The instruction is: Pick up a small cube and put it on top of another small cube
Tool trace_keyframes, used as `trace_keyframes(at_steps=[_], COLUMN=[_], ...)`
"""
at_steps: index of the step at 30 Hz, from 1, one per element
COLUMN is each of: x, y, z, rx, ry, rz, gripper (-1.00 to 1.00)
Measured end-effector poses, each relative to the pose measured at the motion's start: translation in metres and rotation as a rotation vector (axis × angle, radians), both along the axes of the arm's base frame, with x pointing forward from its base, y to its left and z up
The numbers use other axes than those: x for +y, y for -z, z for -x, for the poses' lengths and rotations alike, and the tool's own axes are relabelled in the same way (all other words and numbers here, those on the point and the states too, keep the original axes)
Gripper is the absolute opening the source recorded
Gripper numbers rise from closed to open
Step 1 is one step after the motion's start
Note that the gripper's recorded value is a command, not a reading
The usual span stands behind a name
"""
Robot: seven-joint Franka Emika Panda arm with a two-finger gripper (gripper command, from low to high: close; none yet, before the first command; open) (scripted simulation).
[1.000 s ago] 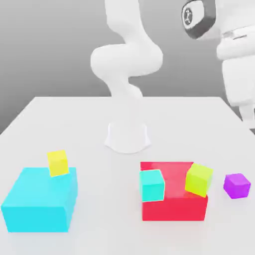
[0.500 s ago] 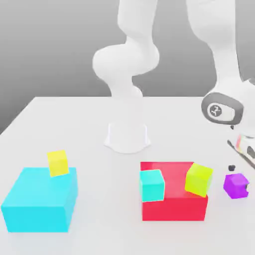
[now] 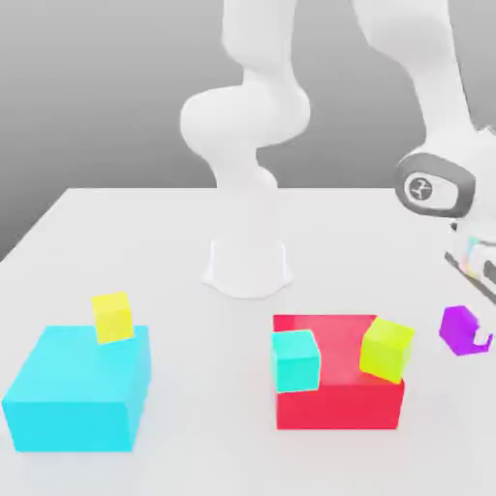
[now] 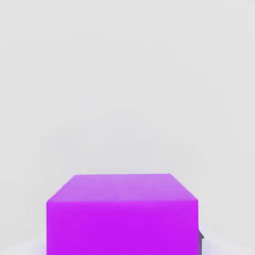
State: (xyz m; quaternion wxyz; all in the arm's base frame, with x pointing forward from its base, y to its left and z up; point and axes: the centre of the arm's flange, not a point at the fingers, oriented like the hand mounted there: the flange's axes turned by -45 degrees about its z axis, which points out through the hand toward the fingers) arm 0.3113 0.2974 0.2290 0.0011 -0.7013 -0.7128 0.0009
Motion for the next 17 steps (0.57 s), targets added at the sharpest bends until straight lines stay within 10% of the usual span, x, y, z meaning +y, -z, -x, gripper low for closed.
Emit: trace_keyframes(at_steps=[13,14,17], x=[-0.11,-0.11,-0.11], y=[-0.06,-0.049,-0.049], z=[-0.046,-0.046,-0.046], rx=[0.0,0.0,0.0], ry=[0.479,0.48,0.48], rz=[0.0,0.0,0.0], gripper=[-1.0,1.0,1.0])
